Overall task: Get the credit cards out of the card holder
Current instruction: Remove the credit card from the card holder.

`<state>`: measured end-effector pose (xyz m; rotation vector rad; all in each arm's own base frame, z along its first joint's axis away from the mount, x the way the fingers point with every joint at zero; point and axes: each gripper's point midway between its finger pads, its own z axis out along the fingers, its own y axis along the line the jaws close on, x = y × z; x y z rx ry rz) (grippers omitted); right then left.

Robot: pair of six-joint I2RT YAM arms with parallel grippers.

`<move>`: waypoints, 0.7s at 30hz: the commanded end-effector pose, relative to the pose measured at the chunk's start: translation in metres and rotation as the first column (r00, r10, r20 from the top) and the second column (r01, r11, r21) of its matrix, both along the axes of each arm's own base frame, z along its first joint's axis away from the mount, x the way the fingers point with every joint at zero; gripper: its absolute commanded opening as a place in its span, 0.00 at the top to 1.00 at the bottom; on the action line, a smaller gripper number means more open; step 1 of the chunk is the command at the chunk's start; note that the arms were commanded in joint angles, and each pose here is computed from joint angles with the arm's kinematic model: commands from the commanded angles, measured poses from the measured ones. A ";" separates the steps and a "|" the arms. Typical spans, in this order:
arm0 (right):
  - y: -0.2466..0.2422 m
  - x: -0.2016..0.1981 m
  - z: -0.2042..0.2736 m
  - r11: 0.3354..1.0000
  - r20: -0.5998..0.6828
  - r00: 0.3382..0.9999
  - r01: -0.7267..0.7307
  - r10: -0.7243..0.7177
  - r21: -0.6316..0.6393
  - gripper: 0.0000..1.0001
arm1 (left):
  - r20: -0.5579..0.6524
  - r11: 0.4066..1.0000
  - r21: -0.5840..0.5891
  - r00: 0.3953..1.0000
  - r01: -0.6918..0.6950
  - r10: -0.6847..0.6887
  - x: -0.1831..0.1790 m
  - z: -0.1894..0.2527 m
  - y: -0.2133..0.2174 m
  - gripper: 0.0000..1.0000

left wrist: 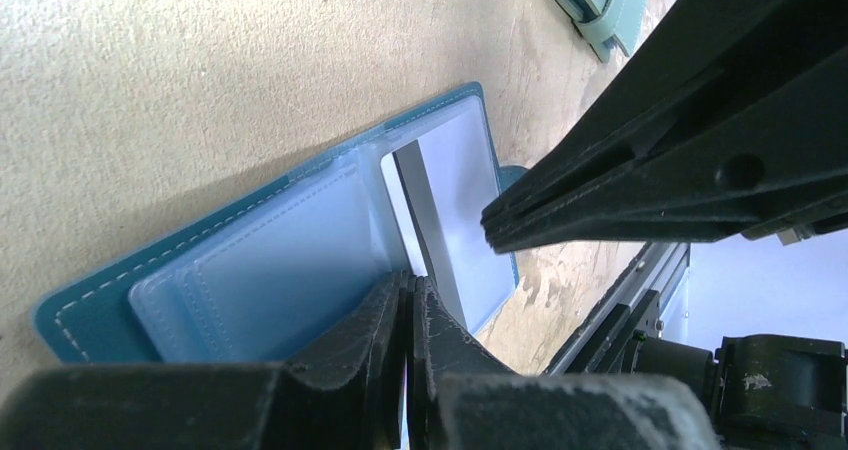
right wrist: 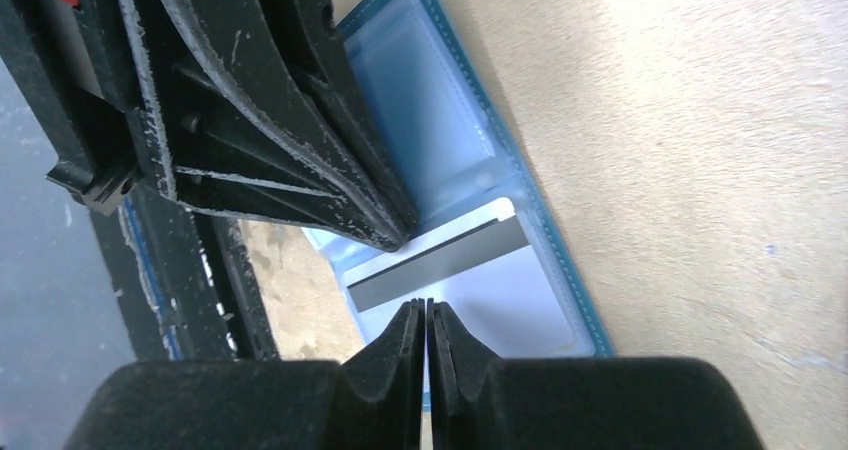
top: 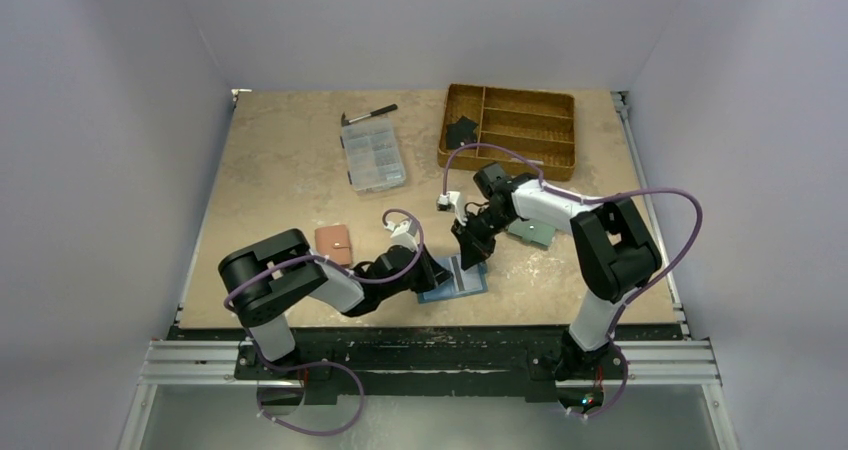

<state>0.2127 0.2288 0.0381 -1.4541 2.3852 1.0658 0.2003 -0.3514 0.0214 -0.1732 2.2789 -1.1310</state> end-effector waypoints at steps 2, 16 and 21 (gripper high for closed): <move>-0.009 0.020 0.001 0.998 0.116 0.992 0.049 -0.043 -0.050 0.87 | -0.025 0.997 0.077 1.000 -0.016 0.018 -0.008 -0.026 0.022 0.93; -0.027 0.030 -0.017 0.982 0.152 0.985 0.102 -0.077 -0.159 0.85 | 0.001 0.999 0.042 1.000 -0.013 0.013 -0.008 -0.018 0.023 0.78; -0.032 0.033 -0.019 0.976 0.177 0.981 0.114 -0.081 -0.186 0.85 | -0.002 1.000 0.028 1.000 0.000 0.000 -0.009 -0.018 0.020 0.76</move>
